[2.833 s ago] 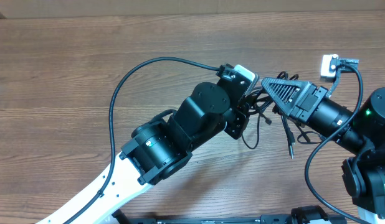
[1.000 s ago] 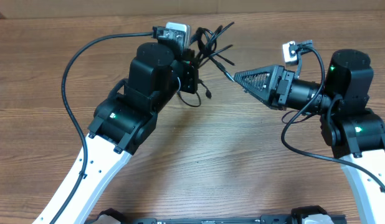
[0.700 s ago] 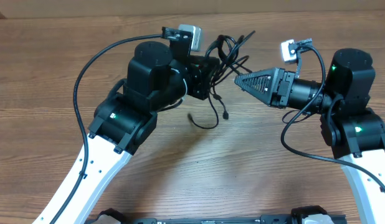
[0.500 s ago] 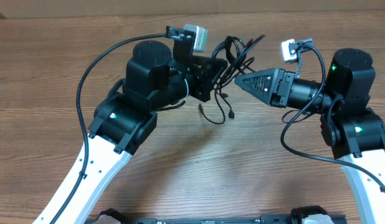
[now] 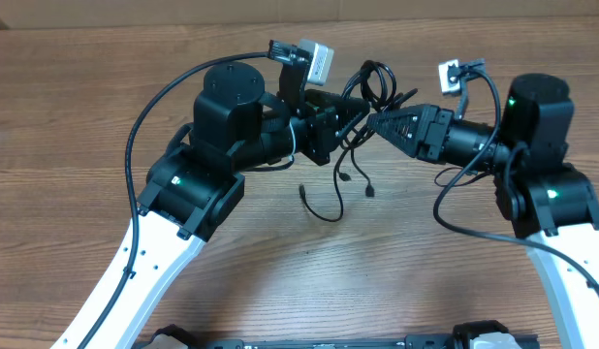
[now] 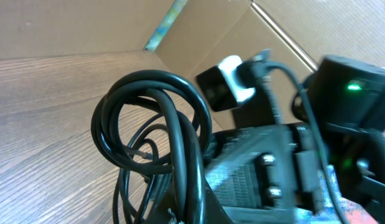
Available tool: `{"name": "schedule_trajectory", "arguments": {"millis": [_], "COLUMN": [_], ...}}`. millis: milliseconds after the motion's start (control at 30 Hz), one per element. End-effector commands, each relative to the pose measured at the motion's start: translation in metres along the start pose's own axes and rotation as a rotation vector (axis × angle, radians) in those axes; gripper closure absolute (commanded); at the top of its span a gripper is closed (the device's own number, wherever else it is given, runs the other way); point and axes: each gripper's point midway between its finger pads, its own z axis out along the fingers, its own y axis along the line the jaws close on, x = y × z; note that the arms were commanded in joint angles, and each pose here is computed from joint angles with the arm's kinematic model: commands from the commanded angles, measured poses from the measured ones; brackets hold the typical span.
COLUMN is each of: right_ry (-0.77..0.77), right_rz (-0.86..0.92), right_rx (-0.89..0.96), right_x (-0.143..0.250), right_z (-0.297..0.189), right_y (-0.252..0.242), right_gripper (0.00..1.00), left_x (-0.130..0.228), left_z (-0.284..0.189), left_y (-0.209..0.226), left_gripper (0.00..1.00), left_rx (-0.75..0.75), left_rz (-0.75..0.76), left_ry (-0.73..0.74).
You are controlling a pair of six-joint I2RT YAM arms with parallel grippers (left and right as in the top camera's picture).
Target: Untangle cables
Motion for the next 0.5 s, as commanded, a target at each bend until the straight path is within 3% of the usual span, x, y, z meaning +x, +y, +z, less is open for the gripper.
{"name": "schedule_trajectory", "arguments": {"millis": [0,300,400,467], "right_ry": [0.015,0.004,0.036,0.032], "right_rz": [0.013,0.071,0.041,0.031], "right_rx": [0.015,0.072,-0.004,-0.01], "right_x": [0.001,0.002,0.005,0.004], "right_z": [0.002,0.002,0.002,0.002], "right_y": [-0.004,-0.016,-0.001,0.001], "right_gripper": [0.57,0.57,0.64,0.64], "left_x": [-0.009,-0.006,-0.006,-0.006], "left_z": [-0.009,-0.008,-0.008,-0.008], "left_y": [-0.02,-0.03,-0.029,-0.03], "left_gripper": [0.96,0.96,0.96,0.96], "left_rx": [0.051,0.087,0.085,0.086], "left_rz": [0.028,0.065,0.077,0.077], "left_ry": [-0.031,-0.023,-0.023,-0.023]}}
